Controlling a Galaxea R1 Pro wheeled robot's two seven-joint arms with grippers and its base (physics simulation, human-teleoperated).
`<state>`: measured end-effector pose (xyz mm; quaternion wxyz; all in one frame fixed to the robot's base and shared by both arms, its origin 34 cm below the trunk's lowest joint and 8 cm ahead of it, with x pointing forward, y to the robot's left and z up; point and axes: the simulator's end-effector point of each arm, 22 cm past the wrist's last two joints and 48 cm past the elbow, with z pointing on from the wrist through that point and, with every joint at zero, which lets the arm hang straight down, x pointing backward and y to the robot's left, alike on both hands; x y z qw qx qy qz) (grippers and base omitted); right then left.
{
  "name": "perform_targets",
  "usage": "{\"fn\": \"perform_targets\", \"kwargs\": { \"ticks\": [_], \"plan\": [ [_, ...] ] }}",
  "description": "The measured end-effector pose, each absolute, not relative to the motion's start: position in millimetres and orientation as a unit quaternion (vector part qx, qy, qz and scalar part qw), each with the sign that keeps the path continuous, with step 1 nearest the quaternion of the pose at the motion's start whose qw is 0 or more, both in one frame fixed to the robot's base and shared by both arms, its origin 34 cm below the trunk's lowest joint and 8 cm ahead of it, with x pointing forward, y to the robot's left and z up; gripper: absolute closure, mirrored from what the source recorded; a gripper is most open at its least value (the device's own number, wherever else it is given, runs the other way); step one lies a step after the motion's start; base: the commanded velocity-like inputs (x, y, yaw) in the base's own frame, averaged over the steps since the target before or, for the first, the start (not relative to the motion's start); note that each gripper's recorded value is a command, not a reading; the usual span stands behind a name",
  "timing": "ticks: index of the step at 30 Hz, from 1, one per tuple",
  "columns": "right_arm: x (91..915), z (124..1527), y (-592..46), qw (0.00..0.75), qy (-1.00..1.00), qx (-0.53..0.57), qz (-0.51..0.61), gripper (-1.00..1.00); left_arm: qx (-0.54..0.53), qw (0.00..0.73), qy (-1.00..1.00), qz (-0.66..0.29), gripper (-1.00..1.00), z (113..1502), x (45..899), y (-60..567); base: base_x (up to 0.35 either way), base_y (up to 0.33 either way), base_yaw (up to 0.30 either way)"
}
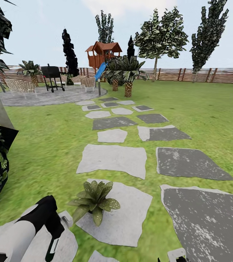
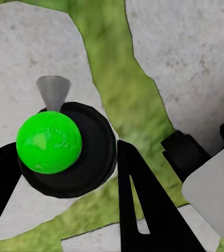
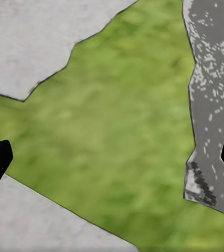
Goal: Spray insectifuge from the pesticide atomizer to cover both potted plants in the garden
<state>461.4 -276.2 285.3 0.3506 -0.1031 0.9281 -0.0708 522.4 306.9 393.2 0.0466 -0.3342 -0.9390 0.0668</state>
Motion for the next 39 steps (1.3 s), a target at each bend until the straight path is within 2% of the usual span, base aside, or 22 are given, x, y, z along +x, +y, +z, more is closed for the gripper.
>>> {"fn": "perform_targets", "kwargs": {
  "ticks": [4,13,20,22,27,39],
  "plan": [
    [461.3,285.2,-275.8,0.350,0.928,-0.103,-0.071,-1.00,-0.336,0.044,-0.938,0.067,1.00,394.1,524.1,304.5,-0.009,0.245,-0.018],
    [461.3,285.3,-276.5,0.351,0.928,-0.103,-0.071,-1.00,-0.334,0.044,-0.939,0.069,1.00,394.2,524.3,304.0,0.002,0.267,-0.229],
    [461.4,285.3,-276.2,0.351,0.928,-0.104,-0.071,-1.00,-0.339,0.038,-0.939,0.048,1.00,384.1,523.8,314.3,0.005,0.011,-0.009],
    [461.2,285.1,-276.3,0.350,0.928,-0.104,-0.071,-1.00,-0.334,0.014,-0.940,0.073,1.00,383.1,529.1,300.0,0.000,0.000,0.000],
    [461.3,285.2,-275.6,0.350,0.928,-0.105,-0.071,-1.00,-0.324,-0.015,-0.944,0.055,1.00,380.8,543.4,301.7,0.000,0.000,0.000],
    [461.4,285.3,-275.7,0.351,0.928,-0.104,-0.071,-1.00,-0.322,0.021,-0.945,0.059,1.00,364.7,516.1,305.5,0.072,0.060,-0.004]
  ]
}}
